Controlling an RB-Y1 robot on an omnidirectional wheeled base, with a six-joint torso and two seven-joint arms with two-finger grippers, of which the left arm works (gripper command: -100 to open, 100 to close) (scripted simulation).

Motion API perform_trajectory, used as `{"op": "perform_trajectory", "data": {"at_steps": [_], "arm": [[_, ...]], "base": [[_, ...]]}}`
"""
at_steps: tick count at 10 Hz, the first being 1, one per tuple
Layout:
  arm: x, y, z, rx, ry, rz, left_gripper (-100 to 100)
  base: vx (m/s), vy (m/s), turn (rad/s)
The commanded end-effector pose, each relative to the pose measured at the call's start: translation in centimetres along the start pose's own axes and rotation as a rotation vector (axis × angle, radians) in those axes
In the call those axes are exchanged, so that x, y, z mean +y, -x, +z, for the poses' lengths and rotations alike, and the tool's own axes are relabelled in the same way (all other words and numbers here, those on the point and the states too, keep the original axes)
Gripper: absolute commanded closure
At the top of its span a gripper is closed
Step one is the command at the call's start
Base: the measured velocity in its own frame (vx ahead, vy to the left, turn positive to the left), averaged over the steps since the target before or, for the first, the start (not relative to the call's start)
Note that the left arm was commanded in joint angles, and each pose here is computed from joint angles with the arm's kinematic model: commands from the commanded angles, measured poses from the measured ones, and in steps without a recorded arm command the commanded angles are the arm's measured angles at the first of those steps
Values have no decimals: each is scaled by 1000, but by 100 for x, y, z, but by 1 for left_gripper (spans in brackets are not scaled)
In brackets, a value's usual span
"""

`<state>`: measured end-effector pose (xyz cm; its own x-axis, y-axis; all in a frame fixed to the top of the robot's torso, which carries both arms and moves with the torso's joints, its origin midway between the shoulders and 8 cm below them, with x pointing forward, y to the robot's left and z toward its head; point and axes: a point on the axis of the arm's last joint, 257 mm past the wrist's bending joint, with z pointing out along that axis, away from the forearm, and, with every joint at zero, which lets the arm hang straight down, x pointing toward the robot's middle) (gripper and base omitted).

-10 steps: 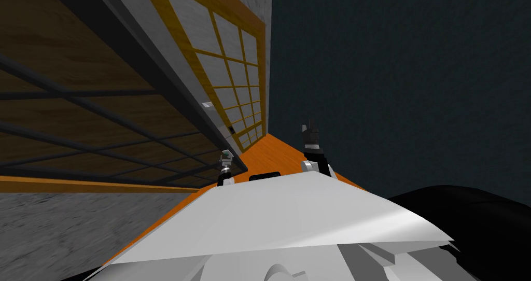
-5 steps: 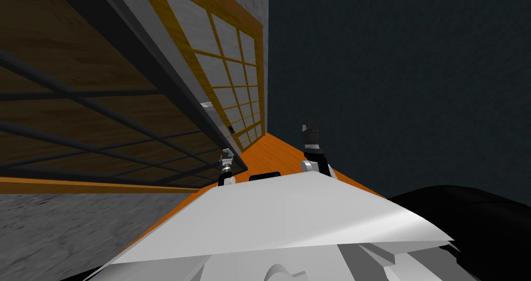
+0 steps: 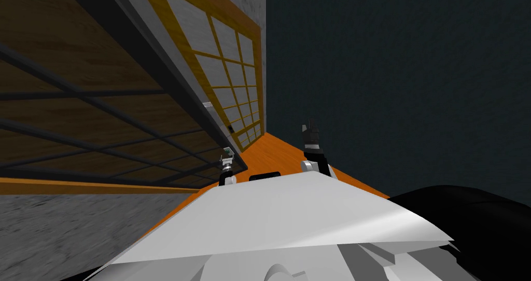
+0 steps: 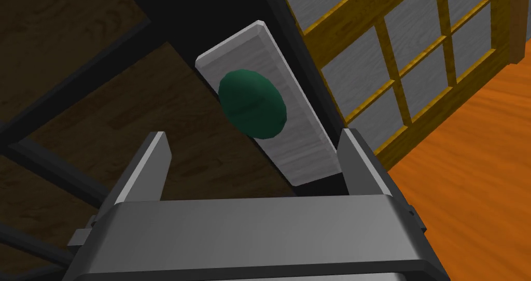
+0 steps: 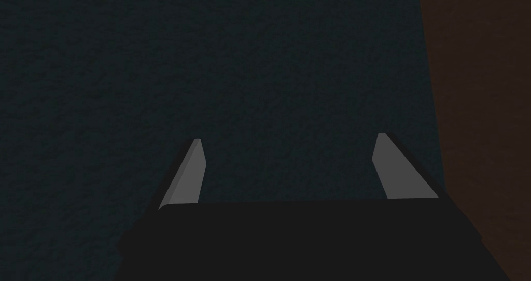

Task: Pull the door open

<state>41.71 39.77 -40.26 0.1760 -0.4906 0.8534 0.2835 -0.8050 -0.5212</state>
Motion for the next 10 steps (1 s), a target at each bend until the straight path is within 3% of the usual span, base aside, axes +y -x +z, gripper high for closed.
{"op": "perform_trajectory", "data": {"at_steps": [1,10], "arm": [[19,-18,8,0,-2,-63,-100],[111,-106,34,1,-7,-360,-100]], "base": [[-53,31,-60],[-63,21,-49]]}}
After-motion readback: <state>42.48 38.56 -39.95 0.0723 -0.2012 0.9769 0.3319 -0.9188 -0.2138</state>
